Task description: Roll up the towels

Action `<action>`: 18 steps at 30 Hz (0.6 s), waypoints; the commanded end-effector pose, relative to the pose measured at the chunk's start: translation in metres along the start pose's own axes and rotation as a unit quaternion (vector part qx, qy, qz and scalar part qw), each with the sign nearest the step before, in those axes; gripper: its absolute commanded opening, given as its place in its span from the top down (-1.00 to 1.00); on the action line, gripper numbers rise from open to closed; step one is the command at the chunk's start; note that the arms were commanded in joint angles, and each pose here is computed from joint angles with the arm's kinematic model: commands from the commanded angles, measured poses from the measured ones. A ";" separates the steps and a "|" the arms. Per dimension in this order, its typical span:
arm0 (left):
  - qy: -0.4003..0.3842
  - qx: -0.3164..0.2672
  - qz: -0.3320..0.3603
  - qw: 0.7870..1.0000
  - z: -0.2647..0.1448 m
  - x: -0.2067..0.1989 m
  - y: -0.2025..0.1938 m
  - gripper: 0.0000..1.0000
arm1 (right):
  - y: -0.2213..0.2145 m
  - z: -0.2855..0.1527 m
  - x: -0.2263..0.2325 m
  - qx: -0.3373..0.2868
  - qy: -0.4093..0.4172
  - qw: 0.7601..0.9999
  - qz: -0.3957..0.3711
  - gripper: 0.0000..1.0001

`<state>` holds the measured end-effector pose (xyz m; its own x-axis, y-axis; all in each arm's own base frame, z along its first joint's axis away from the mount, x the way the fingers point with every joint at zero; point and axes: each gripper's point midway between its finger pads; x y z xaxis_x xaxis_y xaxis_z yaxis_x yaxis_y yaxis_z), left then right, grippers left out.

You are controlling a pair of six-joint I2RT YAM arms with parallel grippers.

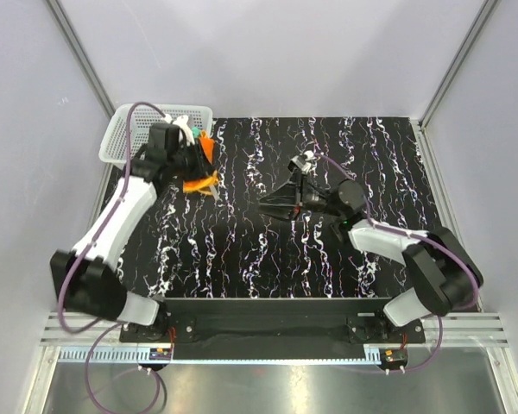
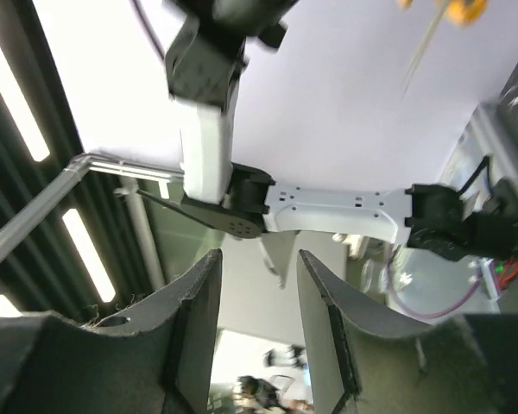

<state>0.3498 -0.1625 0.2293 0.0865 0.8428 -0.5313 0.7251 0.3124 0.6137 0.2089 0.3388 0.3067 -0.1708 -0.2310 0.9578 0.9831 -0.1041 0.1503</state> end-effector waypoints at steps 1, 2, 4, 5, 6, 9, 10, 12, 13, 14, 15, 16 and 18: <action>0.022 -0.021 0.048 0.998 0.012 0.023 0.055 1.00 | -0.008 -0.016 -0.001 0.013 -0.022 0.999 -0.048 0.05; 0.010 -0.023 0.045 0.999 0.015 0.029 0.069 1.00 | -0.009 -0.016 -0.003 0.017 -0.030 0.998 -0.051 0.05; 0.000 -0.032 0.056 0.998 0.030 0.034 0.098 1.00 | -0.010 -0.018 -0.009 0.018 -0.053 0.997 -0.057 0.05; -0.026 -0.029 0.057 0.998 0.035 0.030 0.107 1.00 | -0.010 -0.018 -0.010 0.022 -0.058 0.996 -0.060 0.04; -0.027 -0.036 0.057 0.997 0.037 0.041 0.122 1.00 | -0.011 -0.020 -0.014 0.023 -0.070 0.995 -0.062 0.05; -0.038 -0.040 0.056 0.997 0.057 0.055 0.158 1.00 | -0.013 -0.021 -0.020 0.029 -0.082 0.994 -0.063 0.05; -0.043 -0.045 0.049 0.997 0.068 0.068 0.176 1.00 | -0.014 -0.021 -0.021 0.030 -0.083 0.994 -0.062 0.05; -0.067 -0.041 0.034 0.996 0.075 0.083 0.190 1.00 | -0.015 -0.023 -0.025 0.034 -0.086 0.994 -0.058 0.05; -0.070 -0.040 0.034 0.996 0.089 0.094 0.198 1.00 | -0.016 -0.023 -0.028 0.037 -0.088 0.994 -0.055 0.05; -0.081 -0.037 0.030 0.996 0.093 0.104 0.201 1.00 | -0.017 -0.025 -0.031 0.040 -0.090 0.994 -0.054 0.05; -0.080 -0.036 0.026 0.996 0.099 0.115 0.204 1.00 | -0.018 -0.025 -0.033 0.041 -0.092 0.994 -0.053 0.05; -0.075 -0.028 0.012 0.997 0.117 0.134 0.203 1.00 | -0.018 -0.026 -0.037 0.043 -0.096 0.993 -0.048 0.05; -0.071 -0.011 -0.034 0.997 0.138 0.173 0.194 1.00 | -0.019 -0.029 -0.043 0.046 -0.102 0.993 -0.048 0.06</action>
<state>0.5921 -0.0288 0.2097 0.1436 0.8096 -0.5691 0.6657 0.3465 0.6609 0.2015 0.3250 0.2634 -0.2264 -0.0317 0.9735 0.9725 -0.0625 0.2242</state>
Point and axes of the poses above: each gripper's point midway between its finger pads, its own z axis out along the fingers, its own x axis along the line the jaws close on, y = z × x, and after that the axes turned 6 degrees about -z, right-handed
